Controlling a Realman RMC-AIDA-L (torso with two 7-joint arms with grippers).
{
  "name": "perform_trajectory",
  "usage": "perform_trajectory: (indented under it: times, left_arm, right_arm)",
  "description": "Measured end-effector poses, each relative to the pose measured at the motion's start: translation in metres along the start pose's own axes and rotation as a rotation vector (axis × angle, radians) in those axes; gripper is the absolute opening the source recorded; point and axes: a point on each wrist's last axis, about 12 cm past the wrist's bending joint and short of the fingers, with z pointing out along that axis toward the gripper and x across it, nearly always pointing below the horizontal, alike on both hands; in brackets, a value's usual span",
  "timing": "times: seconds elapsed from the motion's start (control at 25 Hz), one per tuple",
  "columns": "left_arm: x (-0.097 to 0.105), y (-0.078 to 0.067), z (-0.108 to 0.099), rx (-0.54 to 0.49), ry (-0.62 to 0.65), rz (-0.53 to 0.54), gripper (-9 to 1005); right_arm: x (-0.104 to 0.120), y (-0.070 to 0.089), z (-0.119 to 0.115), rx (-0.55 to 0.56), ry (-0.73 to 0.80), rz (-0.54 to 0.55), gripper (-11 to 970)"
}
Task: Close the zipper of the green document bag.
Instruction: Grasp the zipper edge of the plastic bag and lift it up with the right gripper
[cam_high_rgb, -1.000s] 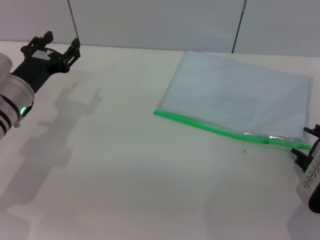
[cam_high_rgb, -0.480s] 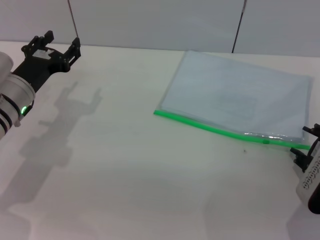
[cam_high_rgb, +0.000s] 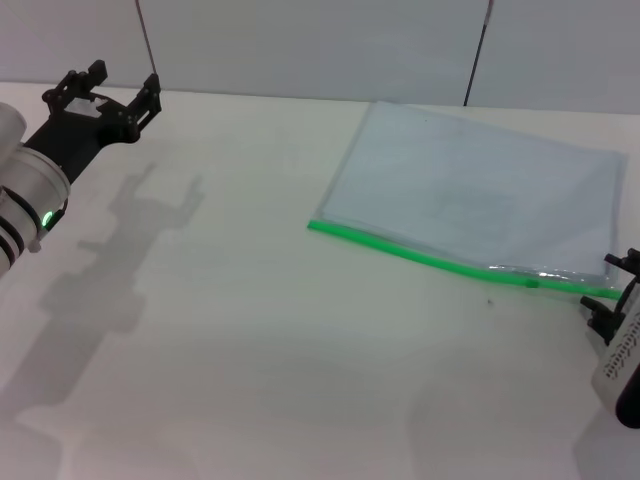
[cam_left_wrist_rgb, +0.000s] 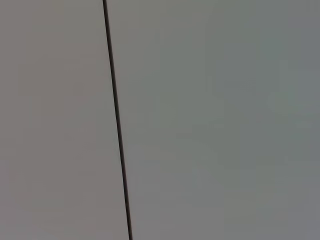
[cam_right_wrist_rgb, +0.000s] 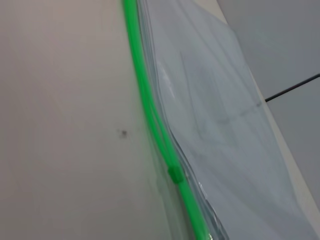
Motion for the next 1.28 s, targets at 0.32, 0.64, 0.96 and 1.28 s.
perform_trajectory:
  times: [0.32, 0.64, 0.96, 1.28]
  left_arm:
    - [0.000, 0.000, 0.001, -0.002, 0.000, 0.002, 723]
    - [0.001, 0.001, 0.002, -0.008, 0.018, 0.004, 723]
    - [-0.001, -0.002, 0.005, -0.002, 0.012, 0.003, 723]
    - [-0.002, -0.003, 0.006, 0.001, 0.010, 0.002, 722]
  right_arm:
    - [0.003, -0.001, 0.004, 0.000, 0.007, -0.005, 562]
    - [0.005, -0.006, 0.011, 0.002, 0.017, -0.005, 561]
    - [0.001, -0.013, 0.014, 0.031, -0.002, -0.006, 562]
    - [-0.011, -0.020, 0.018, 0.042, -0.030, -0.041, 561]
